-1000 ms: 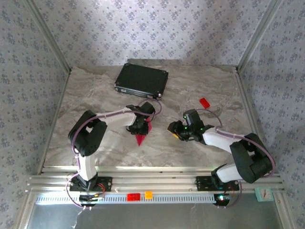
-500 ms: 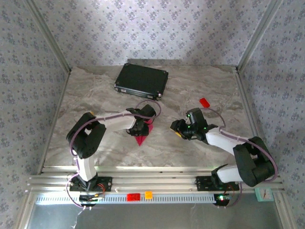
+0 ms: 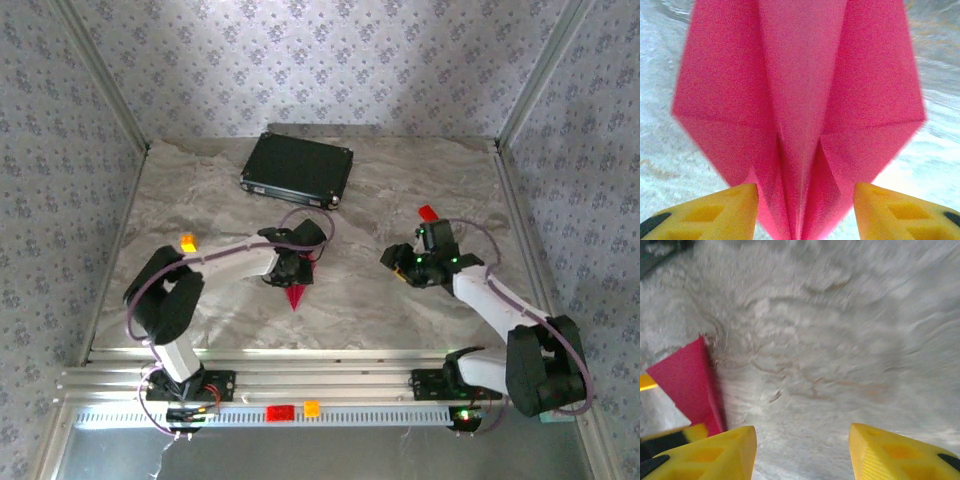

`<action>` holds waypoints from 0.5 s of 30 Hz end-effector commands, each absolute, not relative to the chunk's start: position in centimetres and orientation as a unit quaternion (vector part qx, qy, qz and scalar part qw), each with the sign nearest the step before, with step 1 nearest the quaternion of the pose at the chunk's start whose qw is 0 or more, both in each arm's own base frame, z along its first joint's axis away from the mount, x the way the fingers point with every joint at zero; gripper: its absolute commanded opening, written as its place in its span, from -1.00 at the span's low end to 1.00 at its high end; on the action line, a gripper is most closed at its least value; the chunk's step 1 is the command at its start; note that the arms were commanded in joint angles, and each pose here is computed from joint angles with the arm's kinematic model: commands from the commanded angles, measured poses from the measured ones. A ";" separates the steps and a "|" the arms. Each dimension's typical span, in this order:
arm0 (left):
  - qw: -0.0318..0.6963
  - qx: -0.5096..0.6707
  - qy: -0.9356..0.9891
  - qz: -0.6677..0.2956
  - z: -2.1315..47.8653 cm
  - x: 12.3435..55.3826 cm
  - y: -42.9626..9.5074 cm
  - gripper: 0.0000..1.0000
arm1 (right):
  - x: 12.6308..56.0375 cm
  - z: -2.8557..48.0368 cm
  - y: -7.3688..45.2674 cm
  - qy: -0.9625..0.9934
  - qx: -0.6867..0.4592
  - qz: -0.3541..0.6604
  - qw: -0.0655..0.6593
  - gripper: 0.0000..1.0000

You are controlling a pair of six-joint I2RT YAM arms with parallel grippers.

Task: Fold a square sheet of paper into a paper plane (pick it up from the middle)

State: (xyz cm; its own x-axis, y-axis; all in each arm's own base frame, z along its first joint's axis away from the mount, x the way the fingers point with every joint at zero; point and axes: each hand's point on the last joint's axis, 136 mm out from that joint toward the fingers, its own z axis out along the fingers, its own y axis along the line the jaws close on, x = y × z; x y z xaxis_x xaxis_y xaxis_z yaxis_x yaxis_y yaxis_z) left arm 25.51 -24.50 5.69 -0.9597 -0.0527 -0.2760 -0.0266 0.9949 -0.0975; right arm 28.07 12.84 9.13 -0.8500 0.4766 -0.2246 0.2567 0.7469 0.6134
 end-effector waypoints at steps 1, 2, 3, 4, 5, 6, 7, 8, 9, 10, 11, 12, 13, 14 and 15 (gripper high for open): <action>0.167 -0.039 0.984 -0.051 8.0 25.1 -23.5 0.10 | 27.8 11.0 8.0 0.936 0.199 0.189 0.223 0.10; 0.177 -0.041 0.982 -0.054 8.6 25.1 -23.2 0.11 | 27.8 11.6 5.8 0.935 0.219 0.139 0.242 0.10; 0.190 -0.043 0.979 -0.054 9.2 25.2 -22.8 0.11 | 28.1 12.3 3.9 0.930 0.232 0.096 0.268 0.10; 0.203 -0.042 0.977 -0.052 9.7 25.3 -22.4 0.11 | 28.3 12.9 2.3 0.922 0.245 0.062 0.292 0.11; 0.222 -0.041 0.973 -0.048 10.5 25.5 -21.7 0.15 | 28.4 13.7 0.7 0.916 0.239 0.020 0.321 0.12; 0.239 -0.040 0.969 -0.042 11.2 25.9 -20.9 0.20 | 28.7 14.5 -0.7 0.908 0.230 -0.017 0.350 0.19; 0.254 -0.037 0.966 -0.034 11.8 26.3 -20.0 0.25 | 29.0 14.9 -1.8 0.899 0.224 -0.050 0.373 0.30; 0.276 -0.039 0.960 -0.037 12.7 27.2 -19.3 0.30 | 29.3 15.2 -3.2 0.887 0.221 -0.086 0.396 0.41; 0.290 -0.042 0.955 -0.034 13.2 28.0 -18.0 0.34 | 29.9 15.4 -4.0 0.879 0.208 -0.109 0.416 0.43; 0.299 -0.046 0.953 -0.032 13.5 28.7 -16.8 0.36 | 30.3 15.3 -4.3 0.878 0.188 -0.120 0.424 0.43; 0.310 -0.052 0.949 -0.022 13.9 29.6 -15.1 0.40 | 30.8 15.4 -4.6 0.876 0.170 -0.133 0.432 0.44; 0.324 -0.060 0.944 -0.013 14.3 30.4 -13.5 0.46 | 31.3 15.0 -4.9 0.872 0.161 -0.148 0.437 0.48; 0.340 -0.067 0.938 -0.001 14.7 31.3 -11.7 0.51 | 31.9 14.2 -5.4 0.867 0.160 -0.156 0.446 0.52; 0.354 -0.076 0.932 0.014 14.9 32.0 -10.2 0.58 | 32.6 13.3 -5.4 0.866 0.151 -0.152 0.451 0.52; 0.368 -0.092 0.925 0.031 15.0 32.7 -8.4 0.67 | 33.4 12.1 -5.2 0.869 0.136 -0.144 0.454 0.53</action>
State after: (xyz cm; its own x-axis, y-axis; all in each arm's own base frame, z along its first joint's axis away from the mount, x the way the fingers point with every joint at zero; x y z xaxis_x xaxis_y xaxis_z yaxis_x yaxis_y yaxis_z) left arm 30.92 -12.10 14.05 -0.7739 -0.2061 -0.5988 -0.1750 0.9783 -0.1106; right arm 31.38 -3.69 12.60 -0.5882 0.2444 -0.7709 0.3948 0.9187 -0.0101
